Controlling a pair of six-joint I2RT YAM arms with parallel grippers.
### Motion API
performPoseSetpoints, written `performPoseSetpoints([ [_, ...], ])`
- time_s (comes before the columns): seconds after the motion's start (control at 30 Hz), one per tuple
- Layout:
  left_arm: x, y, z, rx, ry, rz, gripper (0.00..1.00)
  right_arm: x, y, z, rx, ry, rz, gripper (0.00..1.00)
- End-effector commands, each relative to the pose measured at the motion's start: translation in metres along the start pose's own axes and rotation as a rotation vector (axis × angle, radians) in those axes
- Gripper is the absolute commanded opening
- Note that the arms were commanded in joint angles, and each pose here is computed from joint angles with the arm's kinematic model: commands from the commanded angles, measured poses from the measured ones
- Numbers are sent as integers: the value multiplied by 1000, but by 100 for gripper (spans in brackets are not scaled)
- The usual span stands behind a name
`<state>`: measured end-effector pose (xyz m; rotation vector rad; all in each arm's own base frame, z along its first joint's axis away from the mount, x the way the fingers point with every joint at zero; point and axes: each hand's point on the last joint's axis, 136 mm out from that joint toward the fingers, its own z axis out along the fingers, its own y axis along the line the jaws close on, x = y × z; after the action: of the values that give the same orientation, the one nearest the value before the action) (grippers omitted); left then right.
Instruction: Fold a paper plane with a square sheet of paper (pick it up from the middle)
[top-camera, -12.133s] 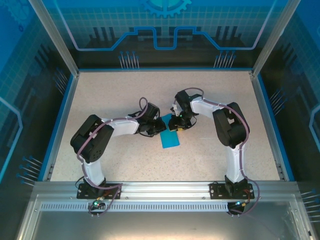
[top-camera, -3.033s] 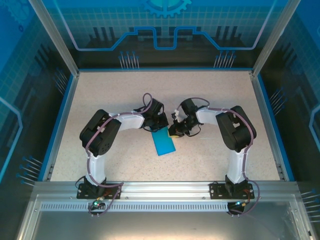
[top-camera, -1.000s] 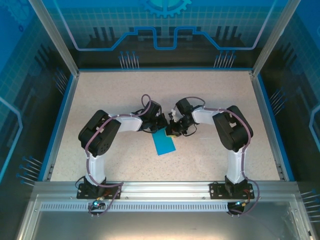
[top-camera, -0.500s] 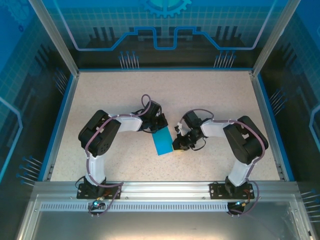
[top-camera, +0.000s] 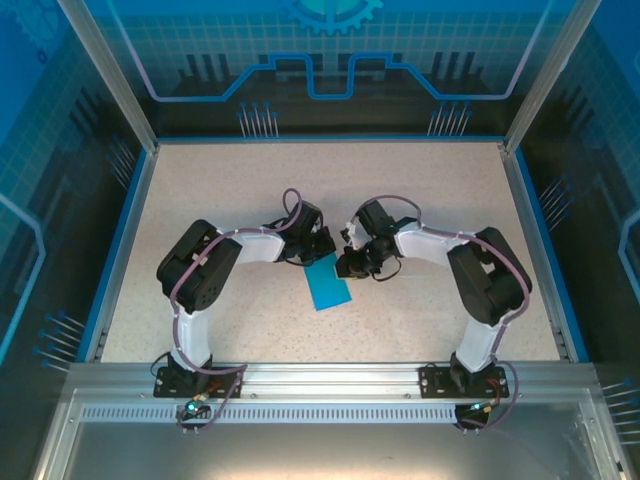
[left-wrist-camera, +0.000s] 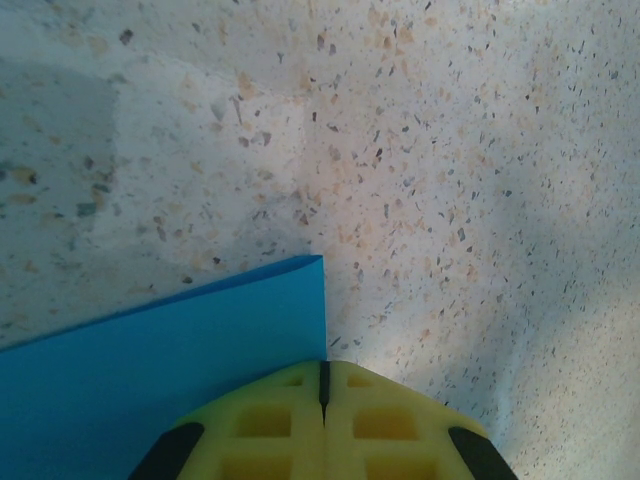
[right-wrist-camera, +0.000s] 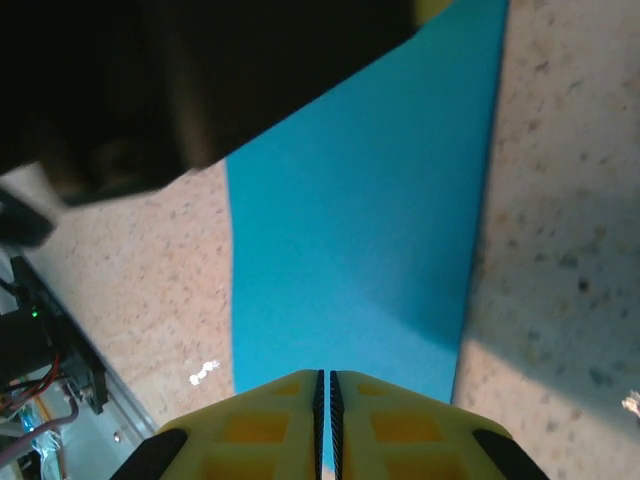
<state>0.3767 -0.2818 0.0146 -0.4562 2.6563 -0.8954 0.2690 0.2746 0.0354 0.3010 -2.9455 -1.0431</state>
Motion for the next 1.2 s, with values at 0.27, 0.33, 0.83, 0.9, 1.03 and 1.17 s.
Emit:
performPoseSetpoints([
  [0.27, 17, 5, -7, -1, 98, -9, 9, 27, -32, 26, 54, 108, 91, 12],
  [0.33, 19, -9, -12, 53, 114, 1, 12, 28, -34, 27, 54, 109, 97, 12],
  [0.83, 51, -4, 0, 30, 196, 4, 10, 29, -37, 29, 45, 121, 124, 11],
  [0.9, 48, 3, 2, -4, 174, 5, 9, 30, -37, 29, 46, 123, 124, 11],
  [1.03, 41, 16, 4, -63, 136, 19, 8, 36, -41, 29, 55, 136, 135, 11],
  [1.17, 35, 25, 8, -82, 120, 24, 8, 45, -45, 29, 60, 152, 145, 11],
])
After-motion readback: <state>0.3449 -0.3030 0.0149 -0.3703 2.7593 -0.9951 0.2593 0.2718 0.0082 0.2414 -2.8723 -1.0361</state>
